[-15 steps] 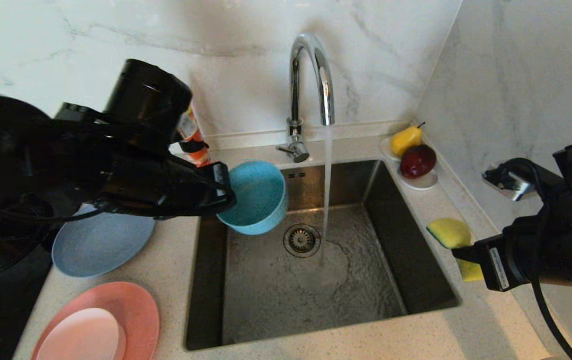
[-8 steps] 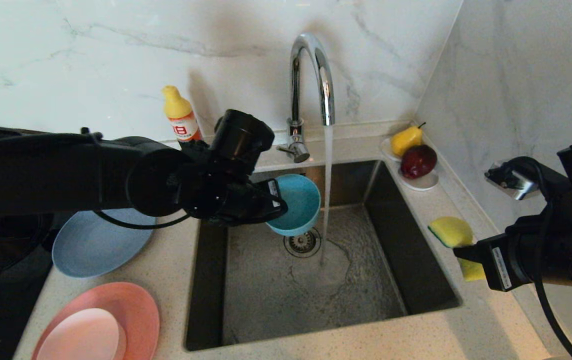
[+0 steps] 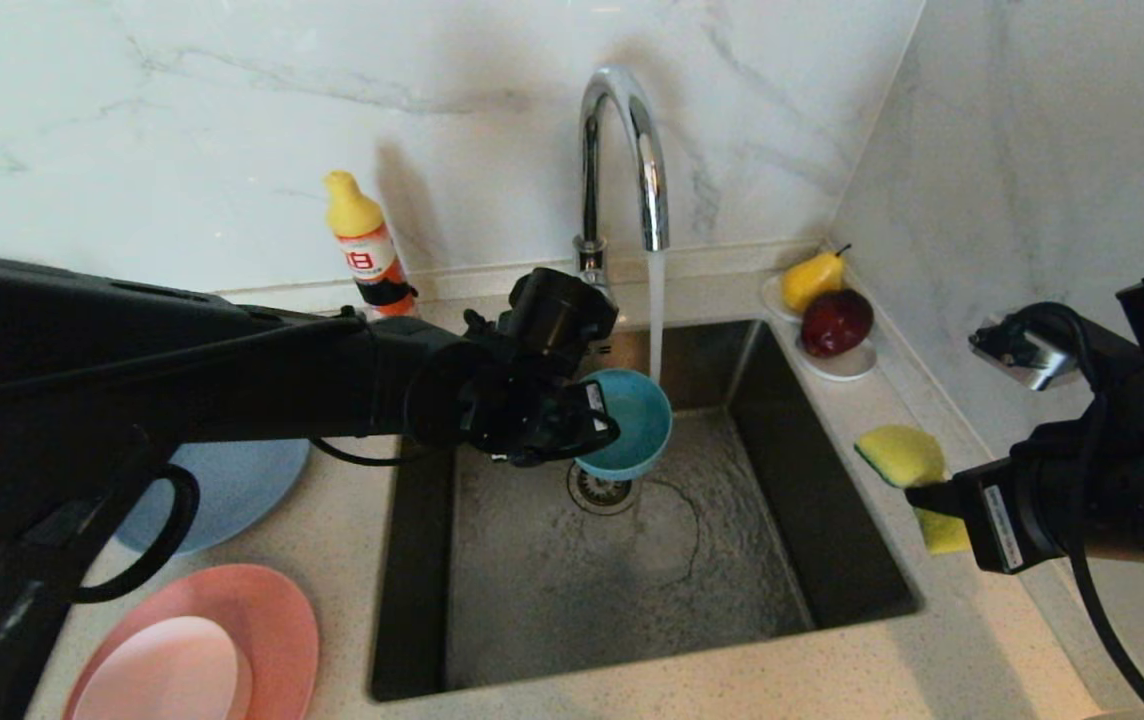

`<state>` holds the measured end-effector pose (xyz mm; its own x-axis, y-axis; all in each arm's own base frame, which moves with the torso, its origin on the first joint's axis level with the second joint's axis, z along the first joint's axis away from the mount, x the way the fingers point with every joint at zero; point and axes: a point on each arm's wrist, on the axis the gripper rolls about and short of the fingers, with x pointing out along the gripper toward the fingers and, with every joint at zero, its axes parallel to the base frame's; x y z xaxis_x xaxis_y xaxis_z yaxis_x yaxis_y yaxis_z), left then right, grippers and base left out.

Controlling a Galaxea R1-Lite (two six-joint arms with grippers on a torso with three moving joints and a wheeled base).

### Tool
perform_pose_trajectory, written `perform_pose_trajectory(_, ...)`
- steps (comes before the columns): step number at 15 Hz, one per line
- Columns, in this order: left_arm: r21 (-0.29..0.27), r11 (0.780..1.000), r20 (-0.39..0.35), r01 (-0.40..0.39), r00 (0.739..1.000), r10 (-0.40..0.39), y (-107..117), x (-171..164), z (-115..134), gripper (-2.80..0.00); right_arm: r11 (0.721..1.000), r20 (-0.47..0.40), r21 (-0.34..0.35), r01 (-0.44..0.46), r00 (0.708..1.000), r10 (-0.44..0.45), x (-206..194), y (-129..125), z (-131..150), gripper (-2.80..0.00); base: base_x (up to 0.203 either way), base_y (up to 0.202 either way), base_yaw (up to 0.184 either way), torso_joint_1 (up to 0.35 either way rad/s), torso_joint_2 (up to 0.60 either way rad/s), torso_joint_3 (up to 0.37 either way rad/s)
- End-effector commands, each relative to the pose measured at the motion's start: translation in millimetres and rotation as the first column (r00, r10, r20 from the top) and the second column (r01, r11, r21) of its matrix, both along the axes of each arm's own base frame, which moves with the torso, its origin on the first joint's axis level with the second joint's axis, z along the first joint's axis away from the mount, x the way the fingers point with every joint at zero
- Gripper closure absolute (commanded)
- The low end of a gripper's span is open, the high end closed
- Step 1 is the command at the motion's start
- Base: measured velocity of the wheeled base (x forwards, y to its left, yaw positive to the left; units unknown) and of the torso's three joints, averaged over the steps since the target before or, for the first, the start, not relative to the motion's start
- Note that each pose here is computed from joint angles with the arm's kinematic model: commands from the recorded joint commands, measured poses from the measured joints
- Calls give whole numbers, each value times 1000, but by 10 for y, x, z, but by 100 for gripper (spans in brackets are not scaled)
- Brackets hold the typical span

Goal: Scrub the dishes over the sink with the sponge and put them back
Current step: Wash the bowl

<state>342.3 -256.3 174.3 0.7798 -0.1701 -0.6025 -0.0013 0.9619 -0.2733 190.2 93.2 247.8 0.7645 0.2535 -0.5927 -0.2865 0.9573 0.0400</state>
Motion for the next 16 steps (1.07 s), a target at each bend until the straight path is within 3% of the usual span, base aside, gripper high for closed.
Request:
perform_pose_trajectory(1, 3, 1000, -5, -5, 1000, 5, -76, 96, -125, 0, 1000, -11, -5, -10, 1000, 10, 10, 30, -26, 0, 0, 0, 0, 0, 0, 0)
perform_pose_trajectory(6, -16, 1000, 23, -3, 1000, 3, -185, 237, -129, 0, 1000, -9, -2, -9, 1000, 9, 10, 26, -33, 0, 0, 0, 0, 0, 0, 0)
perform_pose_trajectory(16, -22, 1000, 15, -4, 1000, 5, -178, 185, -101, 0, 1000, -7, 2, -12, 1000, 12, 14, 30, -29, 0, 0, 0, 0, 0, 0, 0)
